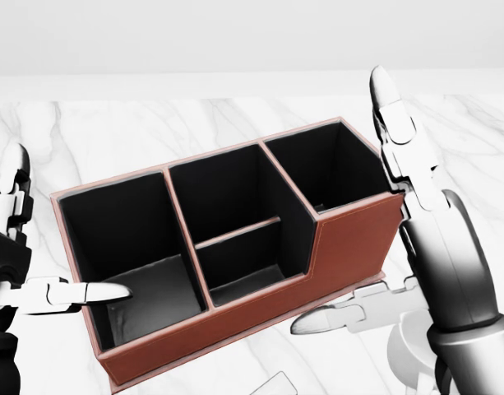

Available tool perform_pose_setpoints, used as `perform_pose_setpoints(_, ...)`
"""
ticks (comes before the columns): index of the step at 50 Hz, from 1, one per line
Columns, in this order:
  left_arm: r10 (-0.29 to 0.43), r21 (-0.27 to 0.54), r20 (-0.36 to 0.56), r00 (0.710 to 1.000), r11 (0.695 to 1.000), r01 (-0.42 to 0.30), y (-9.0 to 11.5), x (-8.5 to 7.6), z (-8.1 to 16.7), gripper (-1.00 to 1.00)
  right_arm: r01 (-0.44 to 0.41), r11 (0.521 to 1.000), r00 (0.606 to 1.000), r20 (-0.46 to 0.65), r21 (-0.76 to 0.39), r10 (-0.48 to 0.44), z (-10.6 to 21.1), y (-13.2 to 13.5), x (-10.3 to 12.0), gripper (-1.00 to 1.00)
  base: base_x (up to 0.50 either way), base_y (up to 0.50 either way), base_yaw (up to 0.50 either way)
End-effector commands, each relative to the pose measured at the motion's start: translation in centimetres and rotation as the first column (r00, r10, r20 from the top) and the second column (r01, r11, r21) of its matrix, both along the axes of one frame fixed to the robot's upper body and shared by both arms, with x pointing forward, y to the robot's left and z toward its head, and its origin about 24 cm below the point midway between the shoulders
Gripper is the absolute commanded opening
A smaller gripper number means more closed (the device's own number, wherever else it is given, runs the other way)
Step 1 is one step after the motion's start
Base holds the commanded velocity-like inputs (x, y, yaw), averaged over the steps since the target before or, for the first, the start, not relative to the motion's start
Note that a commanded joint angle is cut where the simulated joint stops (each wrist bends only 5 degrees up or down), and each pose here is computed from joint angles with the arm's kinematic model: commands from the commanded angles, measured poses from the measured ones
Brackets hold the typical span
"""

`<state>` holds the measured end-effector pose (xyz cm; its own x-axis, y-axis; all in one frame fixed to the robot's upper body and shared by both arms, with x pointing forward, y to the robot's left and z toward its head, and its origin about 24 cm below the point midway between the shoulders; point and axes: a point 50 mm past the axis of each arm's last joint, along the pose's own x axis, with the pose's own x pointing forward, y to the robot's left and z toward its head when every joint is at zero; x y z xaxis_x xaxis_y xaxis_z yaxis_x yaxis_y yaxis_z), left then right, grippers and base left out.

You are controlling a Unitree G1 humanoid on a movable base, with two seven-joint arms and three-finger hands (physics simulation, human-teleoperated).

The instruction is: Pick up the book and place it in the front compartment of the caddy.

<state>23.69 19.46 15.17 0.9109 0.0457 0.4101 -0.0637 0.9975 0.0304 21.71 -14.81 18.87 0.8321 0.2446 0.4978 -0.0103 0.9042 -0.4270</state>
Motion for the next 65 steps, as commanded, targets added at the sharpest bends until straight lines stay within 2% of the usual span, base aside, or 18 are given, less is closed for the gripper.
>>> perform_pose_setpoints(1,0.004,0.001,-0.004,1.0,1.0,-0.004,0.1,0.1,-0.1,1.0,-0.021,0.995,1.0,-0.002,-0.098,0.02,0.2,0.4,-0.8,1.0,0.0,0.0,0.0)
perform_pose_setpoints(19,0.012,-0.003,-0.018,1.0,1.0,-0.012,0.5,0.4,-0.3,1.0,-0.045,0.97,0.995,-0.099,-0.238,0.022,-1.2,1.0,-2.1,1.0,0.0,0.0,0.0)
perform_pose_setpoints(43,0.017,-0.003,-0.02,1.0,1.0,-0.017,0.6,0.5,-0.3,1.0,-0.09,0.948,0.987,-0.153,-0.304,0.045,-2.0,2.3,-3.9,1.0,0.0,0.0,0.0)
perform_pose_setpoints(65,0.021,-0.004,-0.022,1.0,1.0,-0.021,0.8,0.6,-0.4,1.0,-0.108,0.933,0.979,-0.199,-0.344,0.04,-3.1,3.2,-4.2,1.0,0.0,0.0,0.0)
